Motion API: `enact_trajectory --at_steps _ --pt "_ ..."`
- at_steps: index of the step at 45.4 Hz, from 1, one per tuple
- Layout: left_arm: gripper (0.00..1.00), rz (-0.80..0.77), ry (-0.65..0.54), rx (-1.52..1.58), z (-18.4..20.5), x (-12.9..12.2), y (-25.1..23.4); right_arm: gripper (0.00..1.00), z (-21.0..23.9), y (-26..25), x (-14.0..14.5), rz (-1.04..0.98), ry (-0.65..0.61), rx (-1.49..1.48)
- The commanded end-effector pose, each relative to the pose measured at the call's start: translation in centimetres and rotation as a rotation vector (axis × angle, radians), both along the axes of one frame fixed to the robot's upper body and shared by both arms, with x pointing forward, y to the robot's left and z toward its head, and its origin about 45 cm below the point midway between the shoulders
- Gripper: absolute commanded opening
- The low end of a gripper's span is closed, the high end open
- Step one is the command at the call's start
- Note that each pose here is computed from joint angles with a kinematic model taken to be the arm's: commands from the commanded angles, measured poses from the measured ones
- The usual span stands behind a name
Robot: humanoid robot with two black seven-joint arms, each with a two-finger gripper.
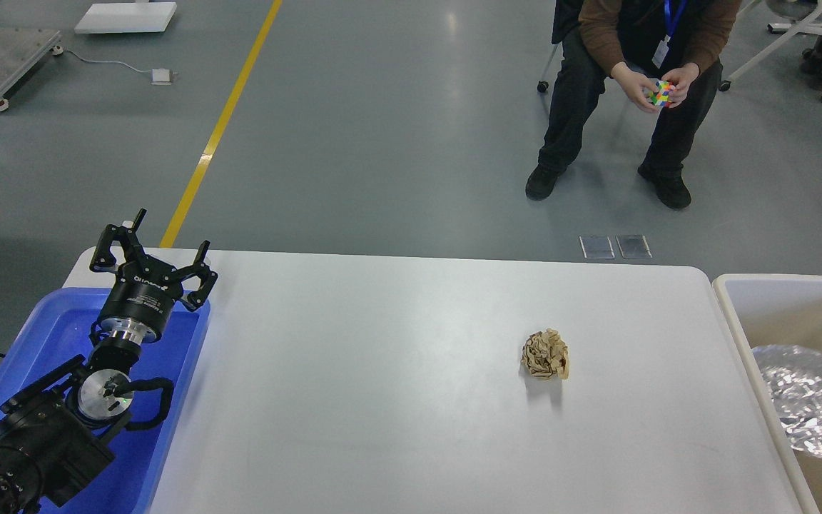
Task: Tidy desktop
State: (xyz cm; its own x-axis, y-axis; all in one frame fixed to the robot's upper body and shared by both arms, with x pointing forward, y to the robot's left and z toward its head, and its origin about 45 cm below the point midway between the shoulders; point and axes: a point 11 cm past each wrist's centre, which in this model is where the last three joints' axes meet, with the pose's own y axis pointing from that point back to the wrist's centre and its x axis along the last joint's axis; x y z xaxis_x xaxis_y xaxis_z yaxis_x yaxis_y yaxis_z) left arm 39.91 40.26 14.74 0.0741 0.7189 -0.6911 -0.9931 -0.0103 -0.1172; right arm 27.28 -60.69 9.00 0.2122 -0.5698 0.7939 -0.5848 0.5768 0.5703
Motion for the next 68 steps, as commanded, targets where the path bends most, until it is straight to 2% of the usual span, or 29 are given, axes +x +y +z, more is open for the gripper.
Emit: enact_trajectory --at_steps 1,10,16,22,27,38,52,58,68 --pt "1.0 0.0 0.0 0.0 0.0 0.0 0.0 1.0 0.3 0.2 0.5 0.003 -0.013 -0.002" --pt "1.0 0.0 0.0 0.0 0.0 0.0 0.0 1.0 2.9 0.9 4.2 -0.008 -0.133 0.03" --pt "1.0 0.0 0.0 0.0 0.0 0.0 0.0 1.0 4.9 0.9 6.1 -0.115 -0.309 0.138" --pt "1.0 0.0 0.0 0.0 0.0 0.0 0.0 1.0 7.6 1.6 9.0 -0.24 -0.548 0.332" --pt "1.0 0.0 0.0 0.0 0.0 0.0 0.0 1.0 9.2 3.2 11.5 -0.292 -0.695 0.5" --pt "1.0 0.0 0.0 0.0 0.0 0.0 0.0 1.0 15.1 7.3 16.3 -0.196 -0.929 0.987" --pt "1.0 0.0 0.0 0.0 0.0 0.0 0.0 1.0 18.7 16.2 19.7 -0.007 -0.975 1.357" --pt "1.0 0.0 0.0 0.0 0.0 0.0 0.0 1.0 17.0 22.7 21.0 -0.023 -0.959 1.604" --pt "1.0 0.0 0.0 0.0 0.0 0.0 0.0 1.0 14.4 32.1 22.0 -0.055 -0.875 1.811"
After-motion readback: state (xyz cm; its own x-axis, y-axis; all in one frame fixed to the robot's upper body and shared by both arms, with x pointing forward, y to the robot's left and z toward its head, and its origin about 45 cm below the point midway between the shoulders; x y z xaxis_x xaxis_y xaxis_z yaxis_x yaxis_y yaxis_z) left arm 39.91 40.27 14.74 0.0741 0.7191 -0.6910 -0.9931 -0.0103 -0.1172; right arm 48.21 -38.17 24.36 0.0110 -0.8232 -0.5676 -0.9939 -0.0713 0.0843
